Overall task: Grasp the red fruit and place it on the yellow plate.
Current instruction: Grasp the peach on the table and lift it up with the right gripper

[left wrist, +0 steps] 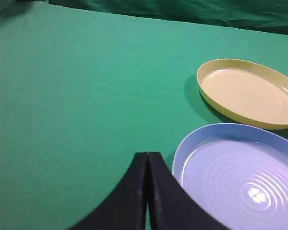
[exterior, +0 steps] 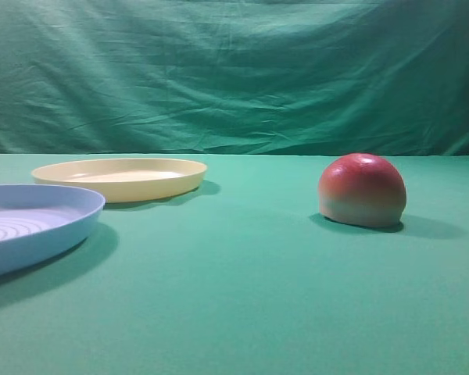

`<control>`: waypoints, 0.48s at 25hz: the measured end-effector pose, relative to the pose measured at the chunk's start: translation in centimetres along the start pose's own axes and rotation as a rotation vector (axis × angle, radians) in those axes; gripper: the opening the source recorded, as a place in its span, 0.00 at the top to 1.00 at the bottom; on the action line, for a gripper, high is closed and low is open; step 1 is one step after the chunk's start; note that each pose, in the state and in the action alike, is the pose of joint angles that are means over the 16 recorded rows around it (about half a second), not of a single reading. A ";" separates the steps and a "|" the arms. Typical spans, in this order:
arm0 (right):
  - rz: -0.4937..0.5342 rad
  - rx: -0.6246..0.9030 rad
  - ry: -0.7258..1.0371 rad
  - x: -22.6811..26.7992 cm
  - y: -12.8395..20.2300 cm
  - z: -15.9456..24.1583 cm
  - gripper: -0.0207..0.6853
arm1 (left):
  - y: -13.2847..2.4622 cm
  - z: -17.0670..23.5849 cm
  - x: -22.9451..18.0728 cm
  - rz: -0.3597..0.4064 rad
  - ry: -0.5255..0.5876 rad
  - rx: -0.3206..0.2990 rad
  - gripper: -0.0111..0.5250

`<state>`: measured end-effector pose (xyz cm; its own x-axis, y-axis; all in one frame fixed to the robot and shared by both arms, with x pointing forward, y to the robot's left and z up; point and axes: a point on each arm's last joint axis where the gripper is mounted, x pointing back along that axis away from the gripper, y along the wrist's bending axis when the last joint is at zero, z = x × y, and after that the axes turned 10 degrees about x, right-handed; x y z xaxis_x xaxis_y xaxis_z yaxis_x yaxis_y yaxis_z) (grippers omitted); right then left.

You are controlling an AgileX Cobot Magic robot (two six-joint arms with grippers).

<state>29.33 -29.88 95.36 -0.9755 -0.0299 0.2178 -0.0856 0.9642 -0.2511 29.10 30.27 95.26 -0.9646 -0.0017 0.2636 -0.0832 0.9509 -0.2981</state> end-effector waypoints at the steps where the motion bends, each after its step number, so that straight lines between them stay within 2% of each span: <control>1: 0.002 -0.001 -0.026 0.0 0.0 -0.2 0.97 | 0.0 0.0 0.0 0.000 0.000 0.000 0.98; 12: 0.020 -0.045 -0.257 0.7 -0.6 -3.8 0.97 | 0.0 0.0 0.0 0.000 0.000 0.000 0.98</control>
<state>29.45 -29.51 99.28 -0.9968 -0.0714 -0.0354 -0.0624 0.9758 -0.2098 29.10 30.27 95.26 -0.9646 -0.0017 0.2636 -0.0832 0.9509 -0.2981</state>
